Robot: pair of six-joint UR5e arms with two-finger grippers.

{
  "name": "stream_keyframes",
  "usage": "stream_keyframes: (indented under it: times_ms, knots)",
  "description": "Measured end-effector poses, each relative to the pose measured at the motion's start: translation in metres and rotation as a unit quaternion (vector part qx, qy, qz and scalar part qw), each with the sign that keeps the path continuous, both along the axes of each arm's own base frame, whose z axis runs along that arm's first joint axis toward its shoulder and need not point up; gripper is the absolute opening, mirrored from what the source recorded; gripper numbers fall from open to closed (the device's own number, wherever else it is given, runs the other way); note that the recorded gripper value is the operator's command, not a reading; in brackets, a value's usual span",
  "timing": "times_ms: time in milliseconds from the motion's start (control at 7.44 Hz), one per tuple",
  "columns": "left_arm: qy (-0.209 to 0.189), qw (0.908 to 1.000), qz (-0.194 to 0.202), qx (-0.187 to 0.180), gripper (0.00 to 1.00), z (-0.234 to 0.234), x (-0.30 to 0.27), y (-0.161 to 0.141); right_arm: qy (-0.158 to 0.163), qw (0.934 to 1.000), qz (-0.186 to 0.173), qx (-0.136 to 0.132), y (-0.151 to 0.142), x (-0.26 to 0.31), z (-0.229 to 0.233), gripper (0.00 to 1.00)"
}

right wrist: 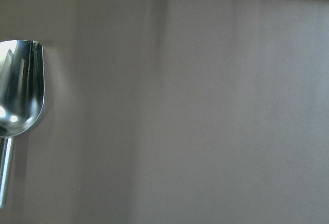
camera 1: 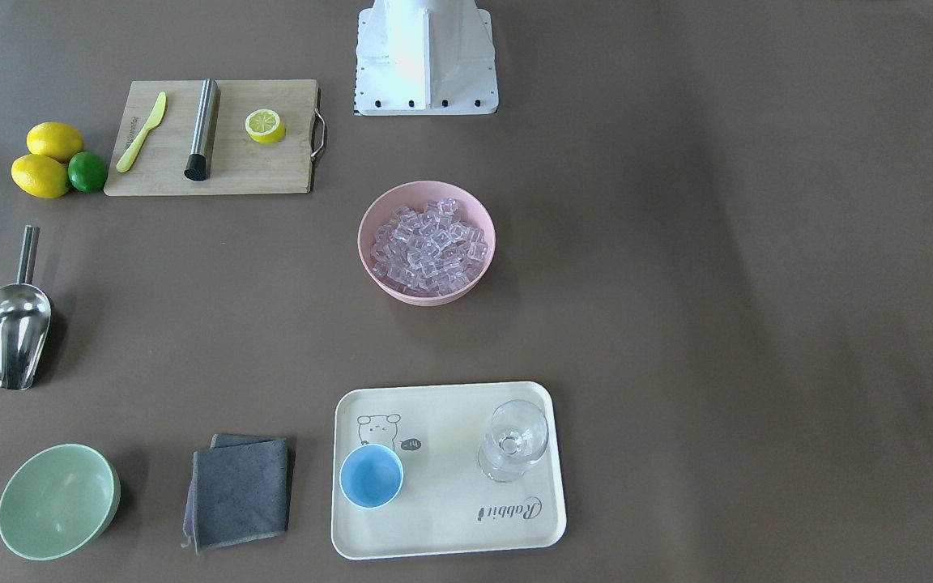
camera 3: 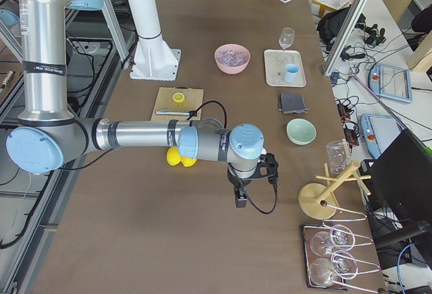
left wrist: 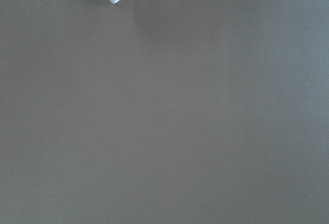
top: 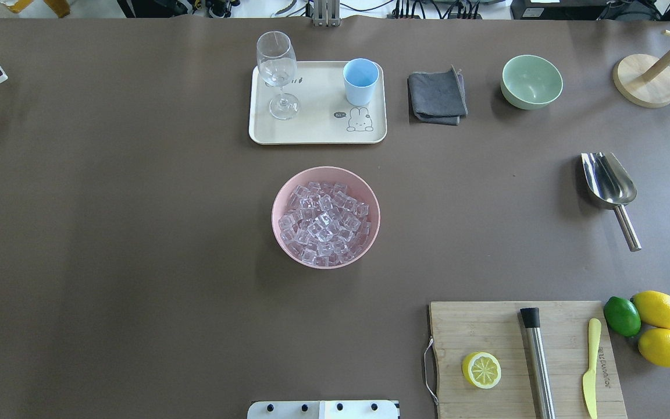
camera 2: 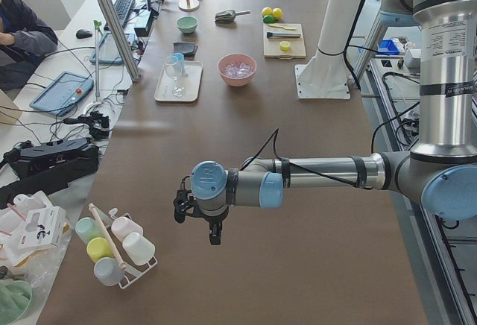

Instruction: Put ice in cup with scoop

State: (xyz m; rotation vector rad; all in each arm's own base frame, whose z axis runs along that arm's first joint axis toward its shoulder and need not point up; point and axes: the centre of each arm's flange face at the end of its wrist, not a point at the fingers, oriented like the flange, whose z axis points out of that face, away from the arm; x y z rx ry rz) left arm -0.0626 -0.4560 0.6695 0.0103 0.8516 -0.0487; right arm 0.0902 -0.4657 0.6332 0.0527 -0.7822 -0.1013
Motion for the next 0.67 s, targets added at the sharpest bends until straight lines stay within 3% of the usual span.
stream_keyframes:
  times_ms: [403, 672]
  knots:
    - [0.001, 1.0000, 0.001, 0.000, 0.98, 0.000, 0.001, -0.002, -0.001, 1.0000, 0.000, -0.006, 0.003, -0.001, -0.009, 1.00]
    - [0.000, 1.0000, 0.001, -0.004, 0.98, 0.004, 0.001, 0.000, -0.008, 0.9996, 0.007, -0.024, 0.001, -0.019, -0.018, 1.00]
